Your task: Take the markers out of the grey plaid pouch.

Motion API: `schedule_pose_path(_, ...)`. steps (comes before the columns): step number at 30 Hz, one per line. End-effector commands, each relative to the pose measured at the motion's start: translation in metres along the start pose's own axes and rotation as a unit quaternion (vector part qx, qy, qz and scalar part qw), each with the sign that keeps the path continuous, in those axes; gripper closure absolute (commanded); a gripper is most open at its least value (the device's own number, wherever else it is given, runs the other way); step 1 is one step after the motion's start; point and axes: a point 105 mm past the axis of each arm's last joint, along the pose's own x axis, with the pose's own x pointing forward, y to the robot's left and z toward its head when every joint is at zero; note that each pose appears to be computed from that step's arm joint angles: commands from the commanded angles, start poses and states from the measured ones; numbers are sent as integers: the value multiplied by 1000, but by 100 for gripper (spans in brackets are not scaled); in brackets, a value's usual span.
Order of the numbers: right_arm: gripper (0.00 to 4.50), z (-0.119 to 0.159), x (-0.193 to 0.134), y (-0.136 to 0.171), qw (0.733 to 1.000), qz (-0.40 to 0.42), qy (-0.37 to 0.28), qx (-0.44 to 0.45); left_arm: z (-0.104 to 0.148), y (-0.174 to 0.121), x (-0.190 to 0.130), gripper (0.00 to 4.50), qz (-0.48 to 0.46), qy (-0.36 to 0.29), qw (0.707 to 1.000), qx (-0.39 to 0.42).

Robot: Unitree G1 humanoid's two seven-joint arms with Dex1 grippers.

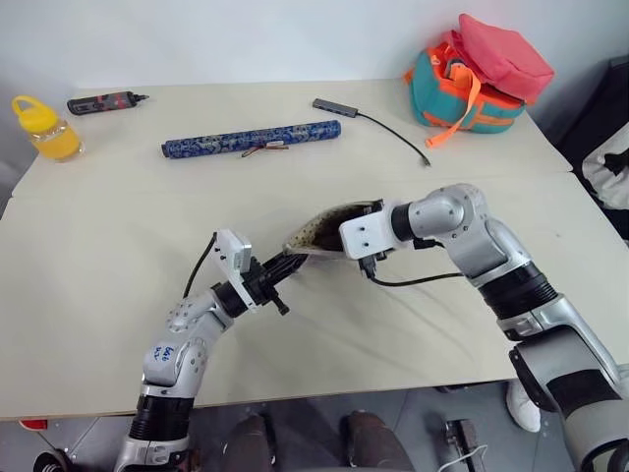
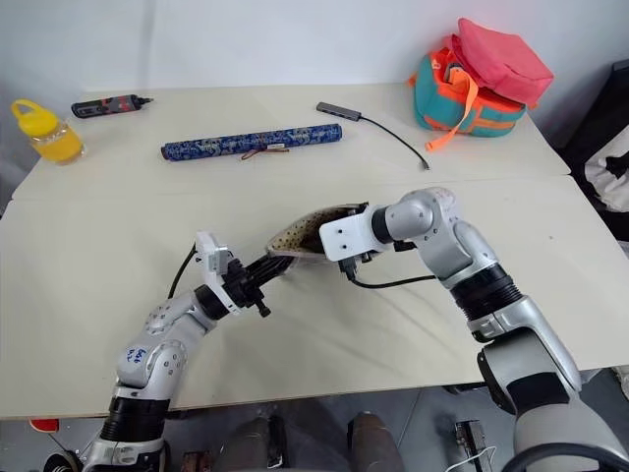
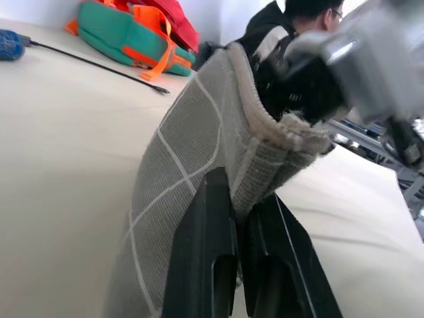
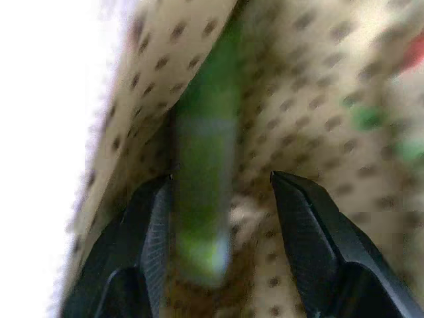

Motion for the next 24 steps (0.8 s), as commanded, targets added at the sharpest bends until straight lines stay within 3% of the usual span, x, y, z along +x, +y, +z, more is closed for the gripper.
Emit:
schedule_pose_path(1, 206, 4, 2, -9, 1000, -20, 3, 6, 12, -9, 2, 450, -26, -25, 999, 0)
schedule_pose_path(7, 206, 1, 4, -16, 999, -29, 20, 23, 12, -10, 3, 450, -28, -22, 999, -3)
schedule_pose_path(15, 206, -11, 12, -3, 998, -13, 44, 35, 11, -12, 3, 450, -31, -20, 999, -4)
schedule_pose_path(21, 346, -6, -2, -13, 998, -30, 35, 32, 11, -10, 3, 450, -26, -20, 999, -3)
schedule_pose_path(24, 346, 0, -11, -17, 999, -35, 22, 31, 10, -9, 3, 450, -23, -17, 1000, -1)
